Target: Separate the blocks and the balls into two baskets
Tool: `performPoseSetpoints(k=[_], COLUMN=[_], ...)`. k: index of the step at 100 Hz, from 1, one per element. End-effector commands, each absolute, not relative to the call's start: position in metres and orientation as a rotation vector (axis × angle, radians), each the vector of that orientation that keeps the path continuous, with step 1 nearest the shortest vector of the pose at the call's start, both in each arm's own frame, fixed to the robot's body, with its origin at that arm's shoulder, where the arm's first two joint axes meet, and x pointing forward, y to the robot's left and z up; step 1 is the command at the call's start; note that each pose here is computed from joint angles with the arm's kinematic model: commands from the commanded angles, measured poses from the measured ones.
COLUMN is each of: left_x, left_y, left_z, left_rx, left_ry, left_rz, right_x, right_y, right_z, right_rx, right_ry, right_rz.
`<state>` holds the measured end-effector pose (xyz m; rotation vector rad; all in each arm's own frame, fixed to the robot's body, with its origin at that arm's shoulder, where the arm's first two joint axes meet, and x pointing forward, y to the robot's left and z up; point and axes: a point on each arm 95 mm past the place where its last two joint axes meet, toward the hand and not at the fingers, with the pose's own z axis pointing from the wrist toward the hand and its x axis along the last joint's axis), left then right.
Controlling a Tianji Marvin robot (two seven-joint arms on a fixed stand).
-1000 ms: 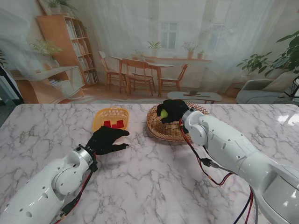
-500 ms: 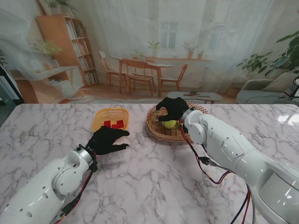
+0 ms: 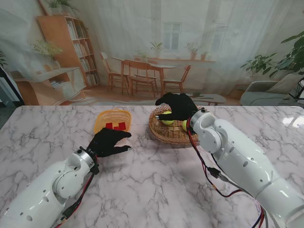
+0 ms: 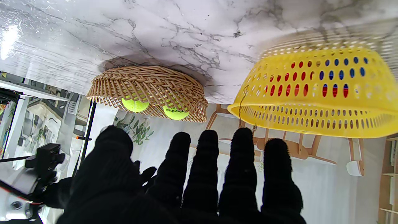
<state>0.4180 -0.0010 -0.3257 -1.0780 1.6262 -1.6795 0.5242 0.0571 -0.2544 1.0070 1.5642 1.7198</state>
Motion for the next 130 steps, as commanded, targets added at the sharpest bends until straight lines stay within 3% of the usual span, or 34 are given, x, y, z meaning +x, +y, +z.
performPoseSetpoints(k=[1,31,65,103,130], left_x=[0.418,0.417,0.414,0.408,0.412], left_y=[-0.001,0.001,-0.004,-0.004,-0.003], left_z=[-0.328,-0.326,-0.326,-0.326,-0.330], left_rx=[-1.086,-1.077,-1.072,-1.098,-1.116], left_ry=[1.636,1.620,1.590,1.602,1.618], left_rz=[-1.673,-1.693,-1.768,-1.751,-1.742], right_x=[0.512,0.465,0.425,0.428,0.430], right_y=[0.057,0.053,0.051,0.042,0.044], right_z=[-0.260,-0.256,-0.282,-0.339,-0.346], right_rx=[1.008,1.053,1.135,1.337,1.340], right_ry=[1.568,1.512,1.355,1.318,1.338], right_rz=[1.741,1.854,1.963,1.910,1.924])
